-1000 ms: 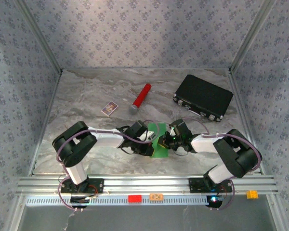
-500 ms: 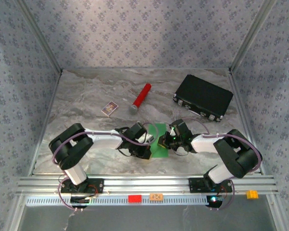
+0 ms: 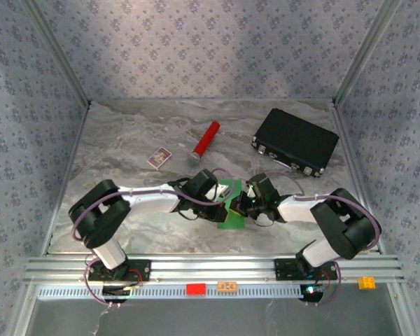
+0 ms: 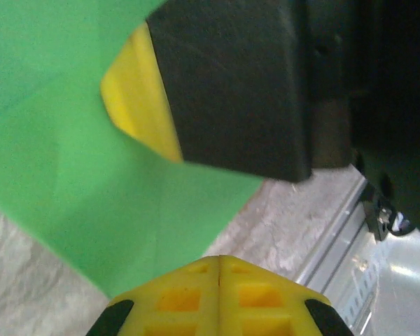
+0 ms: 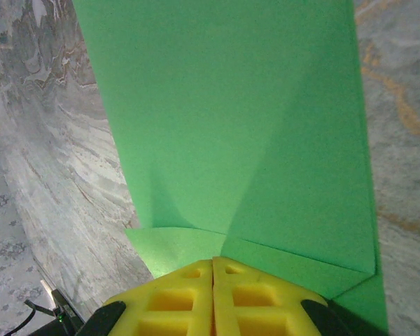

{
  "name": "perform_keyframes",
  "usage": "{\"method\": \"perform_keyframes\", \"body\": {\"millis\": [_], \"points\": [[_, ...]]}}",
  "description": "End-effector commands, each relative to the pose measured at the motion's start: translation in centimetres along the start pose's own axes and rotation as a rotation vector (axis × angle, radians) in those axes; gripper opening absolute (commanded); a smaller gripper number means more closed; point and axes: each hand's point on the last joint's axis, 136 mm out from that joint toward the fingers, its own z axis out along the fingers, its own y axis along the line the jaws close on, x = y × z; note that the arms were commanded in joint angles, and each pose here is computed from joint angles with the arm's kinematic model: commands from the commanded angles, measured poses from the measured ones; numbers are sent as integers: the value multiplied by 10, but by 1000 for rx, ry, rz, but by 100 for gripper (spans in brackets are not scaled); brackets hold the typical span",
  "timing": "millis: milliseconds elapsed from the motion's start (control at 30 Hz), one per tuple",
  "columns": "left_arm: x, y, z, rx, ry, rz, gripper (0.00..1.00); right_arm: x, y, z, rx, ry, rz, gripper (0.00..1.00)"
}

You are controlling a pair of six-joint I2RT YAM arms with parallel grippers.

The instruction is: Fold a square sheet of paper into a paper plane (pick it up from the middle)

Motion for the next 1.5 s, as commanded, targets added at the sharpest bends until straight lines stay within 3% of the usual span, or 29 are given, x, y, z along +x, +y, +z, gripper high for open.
{"method": "perform_keyframes", "body": {"millis": [0,200,367,633,767,900,1467], "points": [[-13,5,10,-8,-10,-2,0,3,-25,-2,86,-10,40,10],[6,30,20,-78,58,-64,0,2,-22,-2,74,-9,34,10],[36,40,26,-37,121,-128,0,-2,-10,-2,44,-12,14,10],[37,44,26,-47,122,-133,0,-2,12,-11,-4,-22,-41,11],[35,45,26,-54,123,-135,0,16,7,-3,3,26,-56,11],[34,46,25,-62,119,-135,0,24,-23,1,76,39,-19,10],[34,50,27,-69,125,-150,0,-34,-45,-21,53,-101,85,10]]}}
